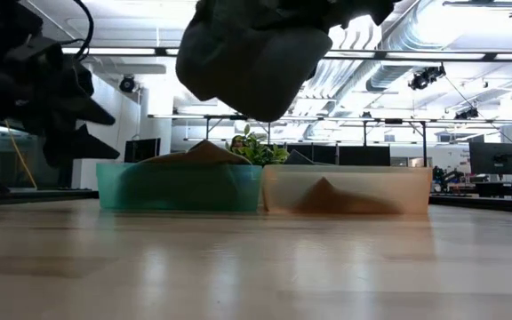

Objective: Pick & Place hat
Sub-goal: Put the blue cap into the orange bin

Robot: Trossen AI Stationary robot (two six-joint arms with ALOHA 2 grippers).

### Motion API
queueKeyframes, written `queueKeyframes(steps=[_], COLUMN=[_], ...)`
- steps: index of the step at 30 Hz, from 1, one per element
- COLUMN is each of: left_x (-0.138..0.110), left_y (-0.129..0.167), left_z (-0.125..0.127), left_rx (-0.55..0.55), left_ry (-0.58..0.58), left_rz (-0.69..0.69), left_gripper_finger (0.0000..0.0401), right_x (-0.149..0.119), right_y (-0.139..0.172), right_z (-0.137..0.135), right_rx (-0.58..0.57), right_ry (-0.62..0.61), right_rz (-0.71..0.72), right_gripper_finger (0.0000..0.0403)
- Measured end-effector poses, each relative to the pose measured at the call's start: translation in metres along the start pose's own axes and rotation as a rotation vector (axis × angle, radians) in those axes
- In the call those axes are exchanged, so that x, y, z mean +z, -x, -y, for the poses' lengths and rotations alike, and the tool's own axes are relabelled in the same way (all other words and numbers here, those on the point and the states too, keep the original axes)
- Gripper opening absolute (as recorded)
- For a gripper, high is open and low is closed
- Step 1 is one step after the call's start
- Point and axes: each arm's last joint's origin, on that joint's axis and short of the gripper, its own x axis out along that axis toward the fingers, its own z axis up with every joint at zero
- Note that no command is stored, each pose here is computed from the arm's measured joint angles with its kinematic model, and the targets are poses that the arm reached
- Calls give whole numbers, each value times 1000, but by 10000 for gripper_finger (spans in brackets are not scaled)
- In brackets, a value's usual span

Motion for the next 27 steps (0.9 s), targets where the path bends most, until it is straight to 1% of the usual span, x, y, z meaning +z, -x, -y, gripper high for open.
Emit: queueKeyframes(steps=[6, 11, 15, 19, 23, 27], left_x=[-3, -5, 0, 9, 15, 18], left_y=[0, 0, 0, 2, 4, 6], left_z=[-3, -5, -9, -14, -19, -26], left_rx=[31, 58, 68, 42, -9, -20], left_ry=[-64, -118, -124, -127, -129, -121], left_rz=[-31, -44, -17, 16, 4, -17], left_gripper_finger=[251, 229, 211, 197, 193, 192], right_x=[2, 5, 6, 9, 11, 12], right_y=[8, 25, 43, 59, 73, 80], right_z=[-2, -5, -7, -11, -14, -15], right_rx=[-63, -137, -205, -256, -307, -359], right_ry=[-4, -15, -26, -25, -19, 6], right_rz=[26, 45, 61, 92, 129, 154], right_gripper_finger=[6, 6, 6, 6, 6, 6])
